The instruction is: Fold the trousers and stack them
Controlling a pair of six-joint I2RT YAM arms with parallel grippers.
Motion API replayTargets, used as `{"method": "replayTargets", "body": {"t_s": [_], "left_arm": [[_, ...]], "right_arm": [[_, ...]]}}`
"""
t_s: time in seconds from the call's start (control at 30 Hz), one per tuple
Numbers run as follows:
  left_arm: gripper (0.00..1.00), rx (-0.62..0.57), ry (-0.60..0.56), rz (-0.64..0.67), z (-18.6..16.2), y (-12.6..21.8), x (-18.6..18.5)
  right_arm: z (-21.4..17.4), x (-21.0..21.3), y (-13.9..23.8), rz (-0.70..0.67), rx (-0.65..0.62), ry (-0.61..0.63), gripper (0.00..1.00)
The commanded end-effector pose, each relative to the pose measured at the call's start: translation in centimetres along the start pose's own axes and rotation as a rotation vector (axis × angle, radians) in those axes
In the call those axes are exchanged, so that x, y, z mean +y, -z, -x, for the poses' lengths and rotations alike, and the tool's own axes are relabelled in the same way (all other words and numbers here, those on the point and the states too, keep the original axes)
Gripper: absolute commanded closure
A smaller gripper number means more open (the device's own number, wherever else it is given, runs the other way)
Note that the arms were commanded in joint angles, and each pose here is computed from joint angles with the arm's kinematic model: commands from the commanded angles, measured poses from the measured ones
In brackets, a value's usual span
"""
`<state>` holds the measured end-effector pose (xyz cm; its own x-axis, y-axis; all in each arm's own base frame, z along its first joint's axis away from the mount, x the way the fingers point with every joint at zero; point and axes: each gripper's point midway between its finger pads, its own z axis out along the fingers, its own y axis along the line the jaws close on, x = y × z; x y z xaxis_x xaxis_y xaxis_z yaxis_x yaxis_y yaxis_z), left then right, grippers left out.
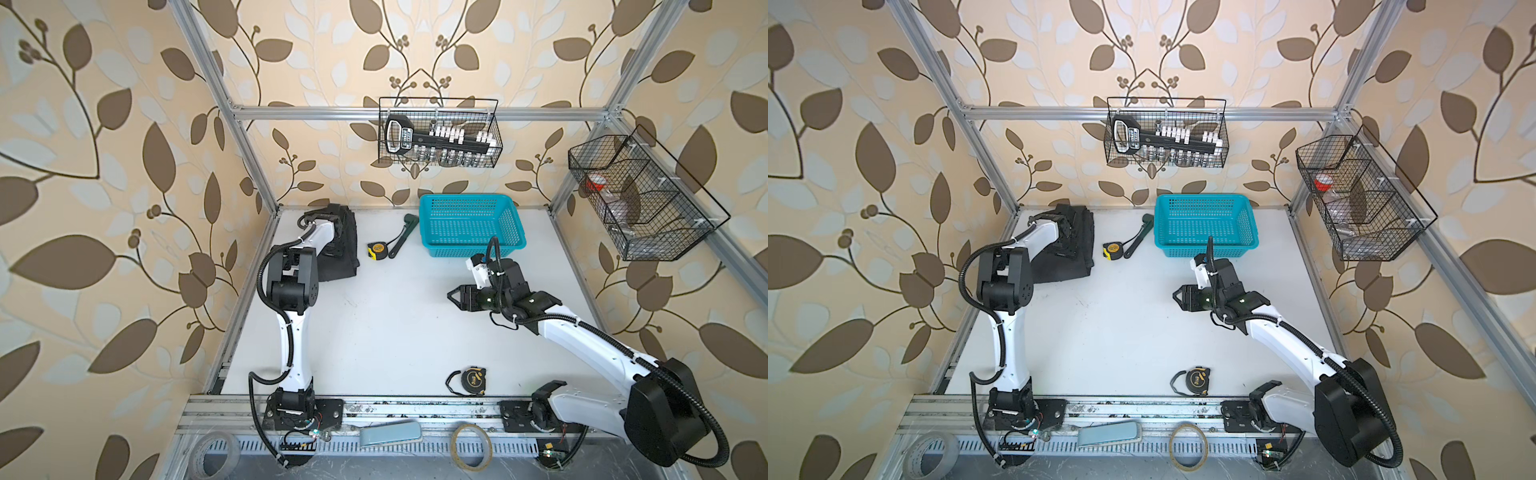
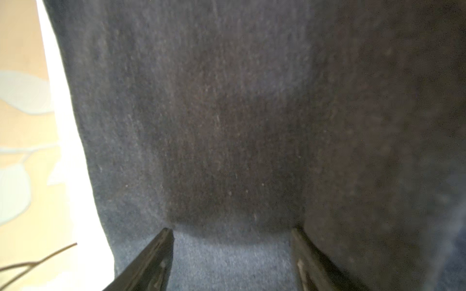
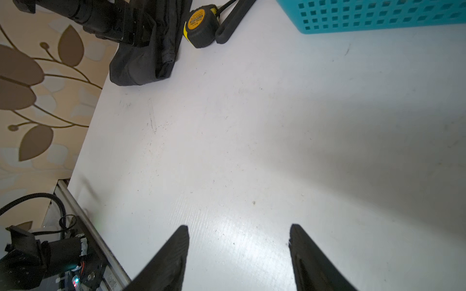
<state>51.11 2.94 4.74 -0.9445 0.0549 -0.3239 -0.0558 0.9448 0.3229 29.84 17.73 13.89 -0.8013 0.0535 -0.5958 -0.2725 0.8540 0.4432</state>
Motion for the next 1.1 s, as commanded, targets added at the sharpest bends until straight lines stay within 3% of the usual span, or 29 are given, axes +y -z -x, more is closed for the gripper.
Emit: {"method": "replayTargets", "body": {"t_s": [0.0,0.17,0.33,0.4,0.47,0.67,0.83,1.07], "left_arm": [[0.25,-0.015,-0.023,0.03,0.9,0.5,1.1],[0.16,-0.081,-0.004,0.036,2.2,4.9,2.7],[0.04,-0.167,0.044,-0.14,0.1,9.8,1.4],[0.03,-0.171,0.048,-0.214,-1.6,11.5,0.7],[0.01,-0.192,0.059,-0.238,-3.3,12.3,0.5],[0.01,-0.335,0.181,-0.243,-8.0,10.8,2.1],[0.01,-0.443,0.3,-0.214,-9.8,9.1,3.9],[0.01,-0.59,0.381,-0.181,-9.9,7.8,4.2]], "right_arm": [[2.5,0.0,1.1,-0.003,-0.048,0.019,0.35],[4.3,-1.9,2.2,-0.039,-0.092,0.008,0.31],[5.7,-5.3,4.2,-0.085,-0.167,-0.029,0.24],[6.1,-7.1,5.2,-0.115,-0.211,-0.03,0.06],[6.4,-9.1,6.3,-0.164,-0.261,-0.029,0.02],[6.2,-16.7,9.0,-0.413,-0.438,-0.053,0.0],[5.0,-20.7,10.0,-0.634,-0.528,-0.038,0.0],[3.8,-21.8,9.5,-0.668,-0.689,0.007,0.0]]}}
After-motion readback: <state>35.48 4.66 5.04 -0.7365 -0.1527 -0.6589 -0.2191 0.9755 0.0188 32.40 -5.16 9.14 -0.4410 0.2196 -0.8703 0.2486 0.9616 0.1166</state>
